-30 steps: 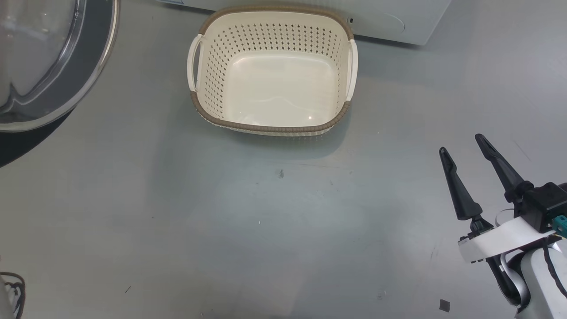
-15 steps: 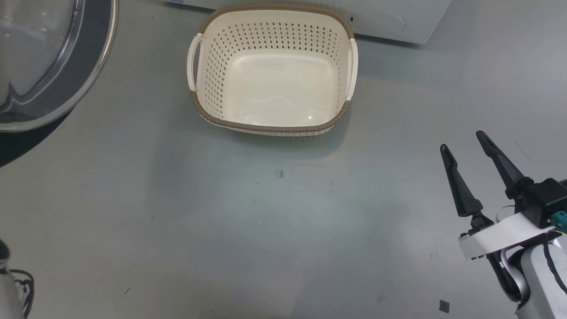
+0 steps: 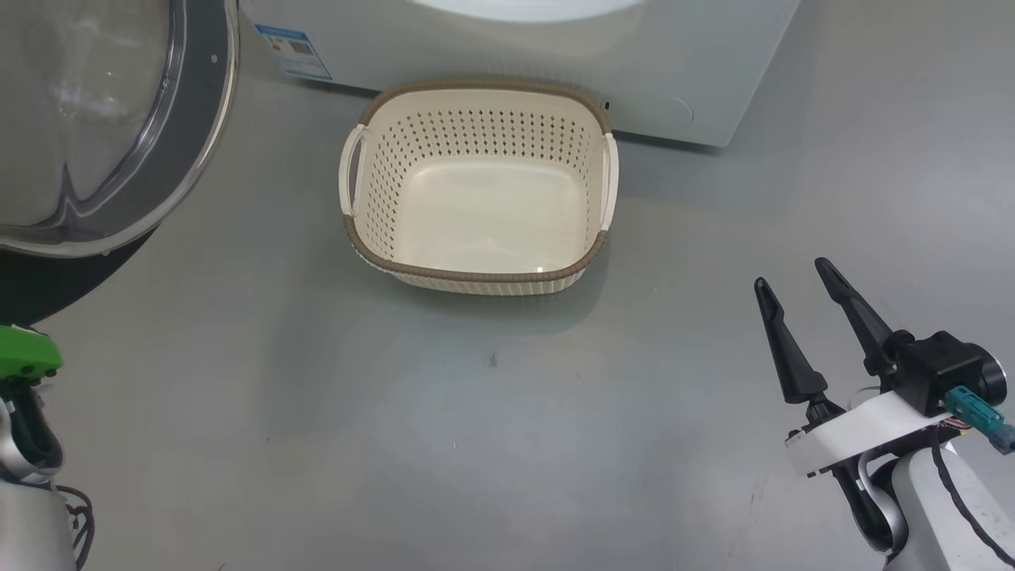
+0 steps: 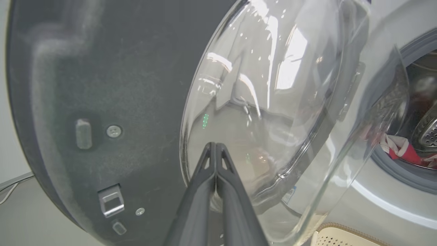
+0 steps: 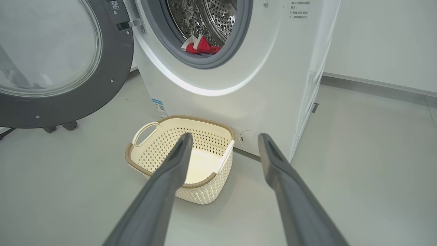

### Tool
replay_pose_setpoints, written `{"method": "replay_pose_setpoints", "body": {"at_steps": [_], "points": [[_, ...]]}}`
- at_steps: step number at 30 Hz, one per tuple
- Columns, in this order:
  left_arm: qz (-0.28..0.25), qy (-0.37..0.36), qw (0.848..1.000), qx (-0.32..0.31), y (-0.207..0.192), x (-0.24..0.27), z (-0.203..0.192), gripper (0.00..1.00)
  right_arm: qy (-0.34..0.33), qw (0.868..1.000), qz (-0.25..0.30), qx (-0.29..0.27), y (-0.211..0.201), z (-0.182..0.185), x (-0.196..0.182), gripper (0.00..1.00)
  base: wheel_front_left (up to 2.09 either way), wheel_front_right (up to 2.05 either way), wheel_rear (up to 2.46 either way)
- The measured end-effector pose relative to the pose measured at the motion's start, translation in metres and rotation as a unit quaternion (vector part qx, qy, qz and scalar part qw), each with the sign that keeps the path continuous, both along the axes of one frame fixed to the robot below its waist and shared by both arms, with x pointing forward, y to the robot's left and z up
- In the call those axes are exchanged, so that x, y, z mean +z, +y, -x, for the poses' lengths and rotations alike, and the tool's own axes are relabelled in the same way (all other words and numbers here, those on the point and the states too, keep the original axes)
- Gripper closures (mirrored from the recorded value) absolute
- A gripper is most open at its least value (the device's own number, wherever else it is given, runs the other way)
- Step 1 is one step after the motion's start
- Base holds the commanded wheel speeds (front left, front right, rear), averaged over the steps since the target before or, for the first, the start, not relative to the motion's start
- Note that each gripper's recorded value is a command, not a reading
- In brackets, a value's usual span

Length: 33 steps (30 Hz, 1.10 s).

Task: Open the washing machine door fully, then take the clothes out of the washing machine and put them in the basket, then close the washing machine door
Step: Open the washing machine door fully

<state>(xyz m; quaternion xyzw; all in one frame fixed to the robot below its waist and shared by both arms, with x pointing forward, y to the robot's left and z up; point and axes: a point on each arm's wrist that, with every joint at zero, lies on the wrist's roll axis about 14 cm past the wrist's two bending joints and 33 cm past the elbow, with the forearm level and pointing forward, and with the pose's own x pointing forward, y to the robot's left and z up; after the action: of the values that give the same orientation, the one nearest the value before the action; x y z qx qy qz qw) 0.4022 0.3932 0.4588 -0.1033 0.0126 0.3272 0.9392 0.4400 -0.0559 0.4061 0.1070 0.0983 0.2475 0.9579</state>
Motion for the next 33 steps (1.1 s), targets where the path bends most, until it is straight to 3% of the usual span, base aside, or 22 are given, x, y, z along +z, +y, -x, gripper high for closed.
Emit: {"method": "replay_pose_setpoints", "body": {"at_steps": [6,13,33], "points": [[-0.021,-0.009,0.999,-0.047,-0.021,0.015,-0.001,1.00,-0.019,1.000,-0.010,-0.016,-0.003,0.006,0.022,0.00,0.00,0.00,0.00],[0.004,-0.029,0.992,-0.120,-0.075,0.017,-0.005,1.00,-0.034,0.997,-0.023,-0.064,-0.023,0.015,0.044,0.00,0.00,0.00,0.00],[0.038,-0.064,0.944,-0.322,-0.222,0.027,-0.009,1.00,-0.091,0.984,-0.025,-0.149,-0.078,0.059,0.092,0.00,0.00,0.00,0.00]]}}
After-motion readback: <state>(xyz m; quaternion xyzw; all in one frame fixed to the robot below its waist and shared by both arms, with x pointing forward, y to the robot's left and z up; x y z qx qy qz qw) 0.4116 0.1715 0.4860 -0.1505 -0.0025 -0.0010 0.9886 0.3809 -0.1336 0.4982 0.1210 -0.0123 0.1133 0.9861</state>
